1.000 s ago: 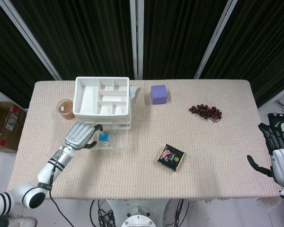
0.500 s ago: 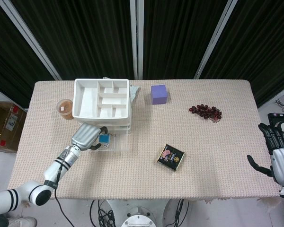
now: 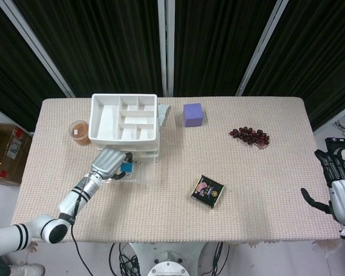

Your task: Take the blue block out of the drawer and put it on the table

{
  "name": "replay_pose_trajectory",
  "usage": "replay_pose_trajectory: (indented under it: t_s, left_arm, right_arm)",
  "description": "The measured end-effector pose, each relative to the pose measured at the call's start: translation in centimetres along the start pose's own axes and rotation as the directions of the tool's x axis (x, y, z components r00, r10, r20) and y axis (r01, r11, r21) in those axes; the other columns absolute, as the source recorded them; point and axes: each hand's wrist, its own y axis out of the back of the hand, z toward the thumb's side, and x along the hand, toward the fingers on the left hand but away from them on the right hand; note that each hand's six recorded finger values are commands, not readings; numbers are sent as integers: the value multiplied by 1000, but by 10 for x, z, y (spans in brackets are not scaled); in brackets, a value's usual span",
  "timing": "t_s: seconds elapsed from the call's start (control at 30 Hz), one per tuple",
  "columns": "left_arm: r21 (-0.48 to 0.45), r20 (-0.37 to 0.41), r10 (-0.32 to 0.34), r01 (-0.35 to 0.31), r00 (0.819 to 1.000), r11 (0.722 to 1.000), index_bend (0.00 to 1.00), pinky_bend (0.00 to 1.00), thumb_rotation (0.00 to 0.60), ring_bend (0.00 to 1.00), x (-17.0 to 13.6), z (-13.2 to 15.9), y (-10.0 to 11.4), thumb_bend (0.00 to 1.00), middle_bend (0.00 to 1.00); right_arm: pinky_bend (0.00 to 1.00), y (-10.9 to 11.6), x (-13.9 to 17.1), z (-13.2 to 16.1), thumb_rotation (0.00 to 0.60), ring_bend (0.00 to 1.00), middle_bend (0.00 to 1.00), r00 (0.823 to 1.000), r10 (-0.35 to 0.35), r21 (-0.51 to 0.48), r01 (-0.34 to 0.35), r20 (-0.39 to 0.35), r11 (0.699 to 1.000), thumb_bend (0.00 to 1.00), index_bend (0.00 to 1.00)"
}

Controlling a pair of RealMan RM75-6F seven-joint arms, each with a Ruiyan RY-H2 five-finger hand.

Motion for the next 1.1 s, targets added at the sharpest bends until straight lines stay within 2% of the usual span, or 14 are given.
replay_pose_trajectory:
  t_s: [0.2, 0.37, 0.53, 0.67, 0.77, 0.87, 1.0, 1.1]
  left_arm:
    - [-12, 4, 2, -2, 1000, 1000, 534, 1000, 600, 929, 1, 0, -1, 335, 821]
    - [-37, 10, 27, -27, 1000, 999, 549, 1000, 600, 929, -5, 1, 5, 365, 823]
    - [-48, 11, 106, -105, 994, 993, 548, 1000, 600, 927, -20, -1, 21, 363, 822]
    - [-49, 40, 181, -179, 983, 983, 547, 1000, 600, 926, -37, 6, 36, 360, 818]
    - [-37, 100, 216, -214, 971, 976, 547, 1000, 600, 925, -51, 20, 41, 363, 818]
    - [-16, 191, 217, -218, 957, 976, 547, 1000, 600, 925, -64, 42, 38, 359, 818]
    - [37, 323, 150, -171, 934, 985, 532, 1000, 600, 925, -72, 76, 18, 357, 821]
    - [84, 373, 92, -132, 923, 988, 526, 1000, 600, 919, -65, 93, 0, 359, 818]
  right_arm:
    - [0, -1, 0, -3, 600, 0, 66, 1000, 2, -2, -2, 6, 1000, 226, 0]
    - [0, -1, 0, -5, 600, 0, 67, 1000, 2, -5, -2, 8, 1000, 225, 0]
    - [0, -1, -2, -5, 600, 0, 67, 1000, 3, -6, -3, 3, 1000, 226, 0]
    - [0, -1, -3, -3, 600, 0, 66, 1000, 2, -8, -2, -3, 1000, 225, 0]
    - [0, -2, -3, -2, 600, 0, 66, 1000, 5, -8, -5, -8, 1000, 225, 0]
    - [0, -2, -3, -2, 600, 0, 66, 1000, 7, -9, -7, -8, 1000, 226, 0]
    - [0, -1, -1, -2, 600, 0, 67, 1000, 5, -8, -5, -8, 1000, 226, 0]
    - [0, 1, 1, -2, 600, 0, 66, 1000, -3, -8, 3, -6, 1000, 225, 0]
